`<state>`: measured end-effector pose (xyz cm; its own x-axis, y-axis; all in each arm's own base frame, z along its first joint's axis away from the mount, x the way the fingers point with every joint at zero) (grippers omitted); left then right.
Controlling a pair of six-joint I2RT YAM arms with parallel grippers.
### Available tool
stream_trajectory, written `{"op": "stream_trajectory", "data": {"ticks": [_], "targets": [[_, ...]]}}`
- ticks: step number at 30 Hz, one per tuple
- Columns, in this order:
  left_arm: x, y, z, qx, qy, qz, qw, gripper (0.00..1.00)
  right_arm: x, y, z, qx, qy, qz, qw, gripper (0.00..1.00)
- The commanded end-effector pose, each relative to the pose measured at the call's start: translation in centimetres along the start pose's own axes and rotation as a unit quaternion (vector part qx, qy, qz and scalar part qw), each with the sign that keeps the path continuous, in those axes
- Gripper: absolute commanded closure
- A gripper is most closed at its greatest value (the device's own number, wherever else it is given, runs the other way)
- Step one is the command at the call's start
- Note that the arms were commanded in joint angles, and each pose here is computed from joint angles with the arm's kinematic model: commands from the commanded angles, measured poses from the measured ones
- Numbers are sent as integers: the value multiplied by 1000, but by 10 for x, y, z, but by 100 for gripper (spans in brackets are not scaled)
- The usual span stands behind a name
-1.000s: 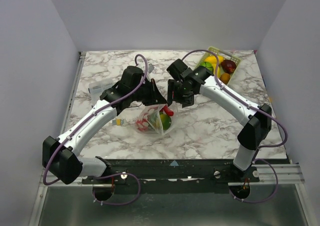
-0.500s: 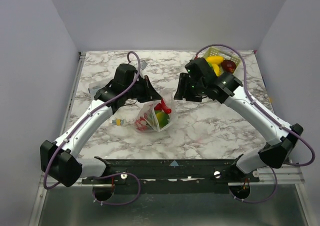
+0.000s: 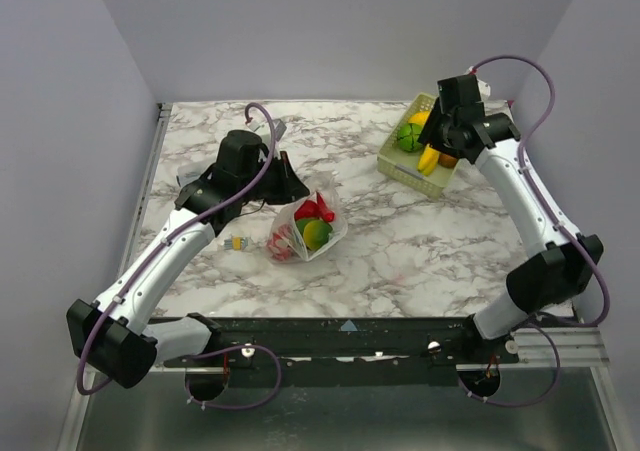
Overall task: Place the food in the zip-top bag and seal the zipper
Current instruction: Pick up the fake fruit from the bin.
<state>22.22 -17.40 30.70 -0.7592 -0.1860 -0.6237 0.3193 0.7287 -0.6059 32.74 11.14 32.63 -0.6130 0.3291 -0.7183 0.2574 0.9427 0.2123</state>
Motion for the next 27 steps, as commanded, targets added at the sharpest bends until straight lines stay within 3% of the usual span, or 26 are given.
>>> {"op": "stream_trajectory", "data": {"ticks": [1, 5, 12, 22, 27], "targets": [[1, 5, -3, -15, -12, 22, 1000, 100, -22, -27, 65, 120, -32, -33, 992, 50], [2, 5, -2, -8, -8, 20, 1000, 100, -34, -42, 126, 203, -17, -67, 977, 60], [6, 5, 2, 4, 4, 13, 1000, 100, -40, -48, 199, 258, 23, -116, 959, 61], [6, 6, 1, 3, -2, 15, 1000, 100, -13, -80, 242, 262, 74, -113, 955, 62], [7, 6, 3, 6, 2, 13, 1000, 100, 2, -89, 260, 254, 97, -116, 955, 57]]}}
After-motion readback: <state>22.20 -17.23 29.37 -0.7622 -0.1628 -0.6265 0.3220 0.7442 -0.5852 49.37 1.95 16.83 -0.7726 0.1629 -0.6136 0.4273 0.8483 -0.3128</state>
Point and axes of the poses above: each gripper's point midway between its finger pads, its own z axis out along the fingers, its own y axis along the line the jaws close on, x = y × z, the point moved 9 cm from there along -z, back along the fingers, and after that the axes turned 2 degrees about -z, right-handed, at the moved point
